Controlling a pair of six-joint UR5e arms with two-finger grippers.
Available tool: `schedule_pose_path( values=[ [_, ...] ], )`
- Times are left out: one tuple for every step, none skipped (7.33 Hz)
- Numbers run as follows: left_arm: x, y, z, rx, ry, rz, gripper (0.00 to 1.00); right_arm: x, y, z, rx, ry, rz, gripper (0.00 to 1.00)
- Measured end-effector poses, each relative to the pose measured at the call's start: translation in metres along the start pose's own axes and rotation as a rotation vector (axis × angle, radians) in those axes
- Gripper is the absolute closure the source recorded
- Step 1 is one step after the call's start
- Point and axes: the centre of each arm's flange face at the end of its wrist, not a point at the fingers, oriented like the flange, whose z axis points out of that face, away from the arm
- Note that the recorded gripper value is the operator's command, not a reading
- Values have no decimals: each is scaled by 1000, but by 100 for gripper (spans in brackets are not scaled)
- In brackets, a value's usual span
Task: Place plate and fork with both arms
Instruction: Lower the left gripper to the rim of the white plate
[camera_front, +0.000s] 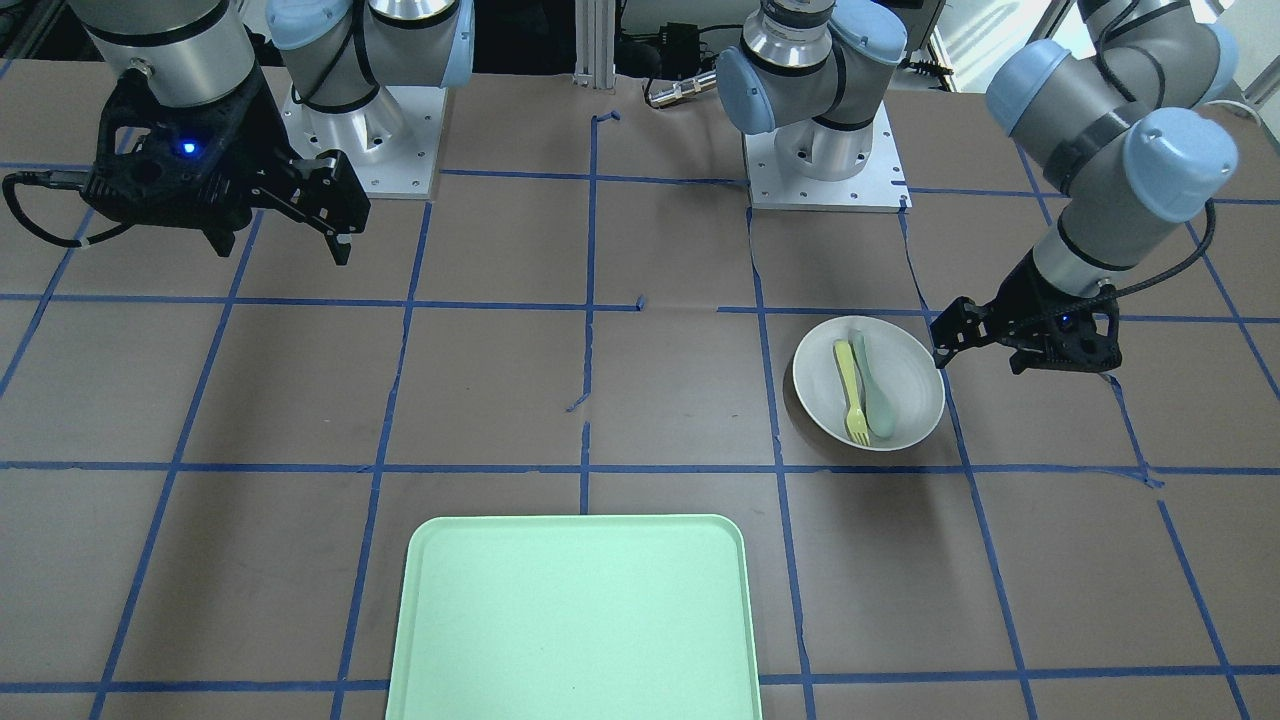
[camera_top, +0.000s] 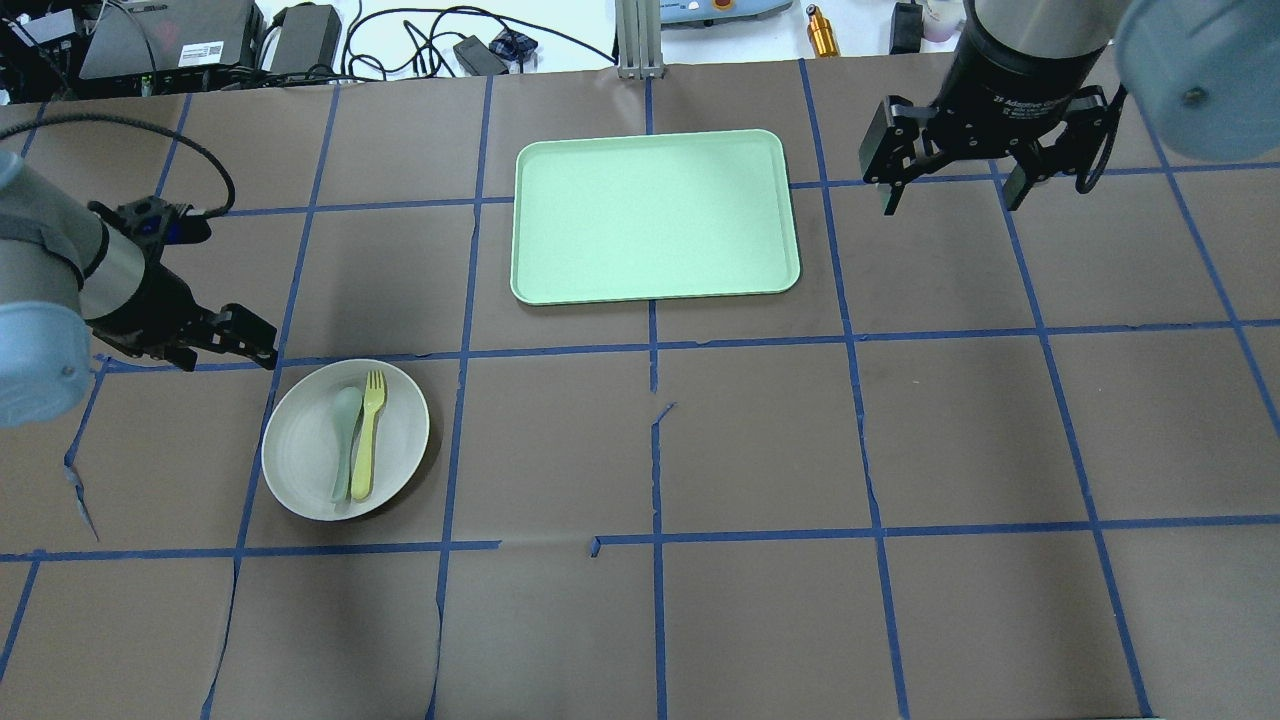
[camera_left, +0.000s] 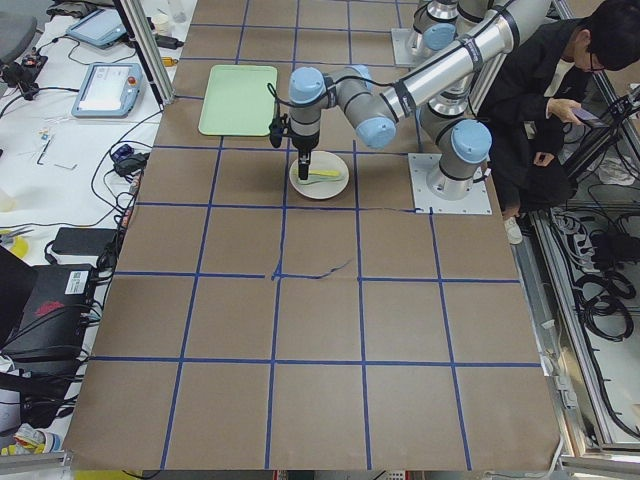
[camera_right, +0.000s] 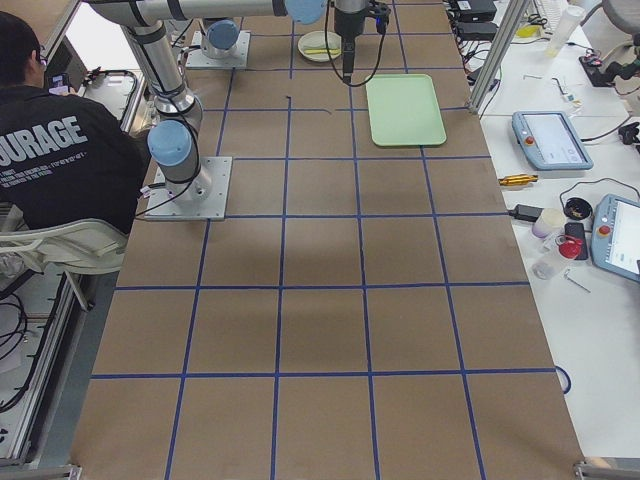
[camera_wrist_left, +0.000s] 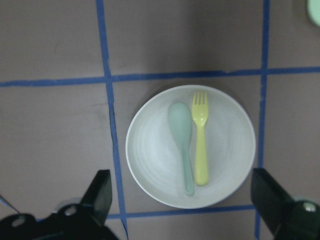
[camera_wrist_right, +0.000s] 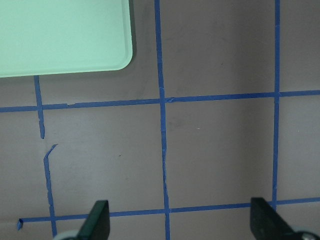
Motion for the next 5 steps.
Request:
schedule_pose_path(
  values=[
    [-13, 15, 33, -13, 9, -18, 25, 0, 0, 0, -1, -1, 0, 0],
    [-22, 25, 57, -28, 20, -36, 42, 0, 0, 1, -1, -1, 0, 0],
    [-26, 30, 75, -40, 27, -47, 67, 0, 0, 1, -2, -1, 0, 0],
    [-29, 32, 87, -48, 33, -54, 100, 0, 0, 1, -2, -1, 0, 0],
    [-30, 32, 93, -55, 38, -61, 100, 0, 0, 1, -2, -1, 0, 0]
  ],
)
